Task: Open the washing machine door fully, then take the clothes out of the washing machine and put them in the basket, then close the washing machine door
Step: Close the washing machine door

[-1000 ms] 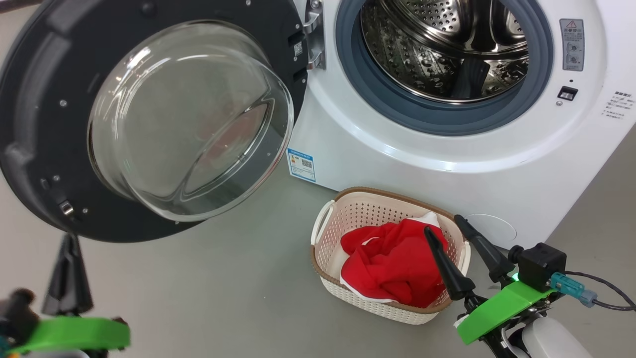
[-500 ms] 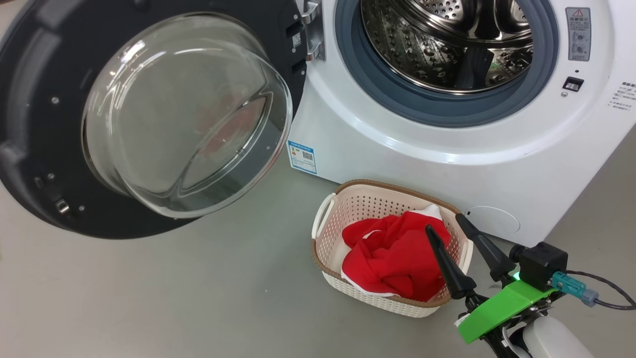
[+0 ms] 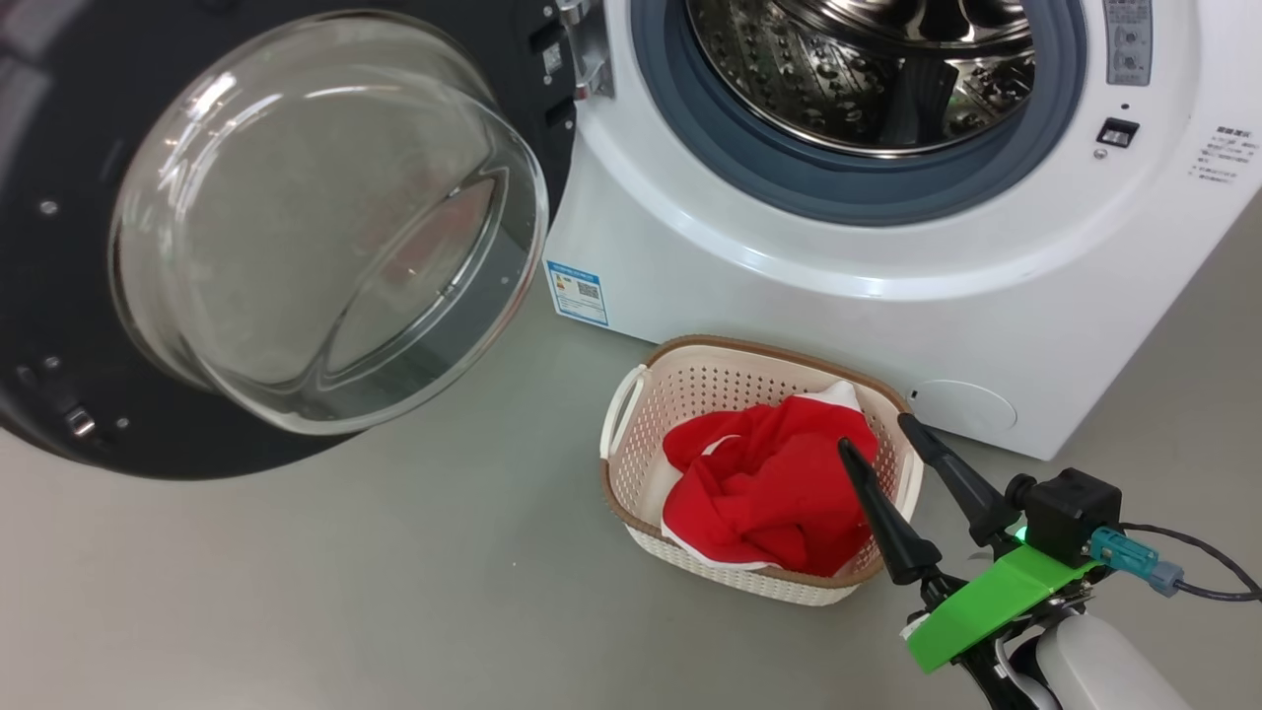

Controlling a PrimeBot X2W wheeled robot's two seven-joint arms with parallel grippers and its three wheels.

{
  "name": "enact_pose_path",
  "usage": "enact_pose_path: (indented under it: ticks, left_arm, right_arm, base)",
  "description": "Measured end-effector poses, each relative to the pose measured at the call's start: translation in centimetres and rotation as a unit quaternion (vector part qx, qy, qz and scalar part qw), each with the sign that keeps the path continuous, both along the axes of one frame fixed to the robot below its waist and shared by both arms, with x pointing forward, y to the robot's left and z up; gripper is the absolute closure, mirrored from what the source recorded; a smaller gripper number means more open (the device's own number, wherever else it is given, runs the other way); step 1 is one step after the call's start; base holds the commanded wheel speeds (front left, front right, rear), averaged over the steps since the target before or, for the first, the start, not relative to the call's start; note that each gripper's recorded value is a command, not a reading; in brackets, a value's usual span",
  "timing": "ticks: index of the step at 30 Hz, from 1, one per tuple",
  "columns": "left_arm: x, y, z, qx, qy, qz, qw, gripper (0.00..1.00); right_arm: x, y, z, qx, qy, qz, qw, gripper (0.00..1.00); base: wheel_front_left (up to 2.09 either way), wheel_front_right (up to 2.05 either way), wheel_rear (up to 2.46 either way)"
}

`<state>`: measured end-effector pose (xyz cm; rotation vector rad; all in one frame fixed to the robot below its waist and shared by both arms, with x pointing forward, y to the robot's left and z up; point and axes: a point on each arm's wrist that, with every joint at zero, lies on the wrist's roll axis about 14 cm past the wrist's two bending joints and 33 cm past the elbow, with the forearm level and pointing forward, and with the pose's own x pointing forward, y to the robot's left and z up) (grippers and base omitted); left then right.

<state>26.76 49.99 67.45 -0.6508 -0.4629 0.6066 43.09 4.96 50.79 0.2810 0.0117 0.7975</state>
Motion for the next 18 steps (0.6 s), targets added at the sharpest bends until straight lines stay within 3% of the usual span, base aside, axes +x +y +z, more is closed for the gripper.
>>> enact_pose_path:
  ticks: [10, 18]
  left_arm:
    - [2.2, 3.0, -3.3, -0.119, -0.012, 0.007, 0.993, 1.00]
    - [4.2, 3.7, -6.2, -0.181, 0.003, 0.006, 0.983, 1.00]
  right_arm:
    - [1.5, -1.8, -0.5, -0.004, 0.000, -0.022, 1.000, 0.00]
    - [2.1, -3.2, -1.9, -0.011, 0.014, -0.037, 0.999, 0.00]
  base:
    - [0.00, 0.00, 0.00]
    - [0.00, 0.00, 0.00]
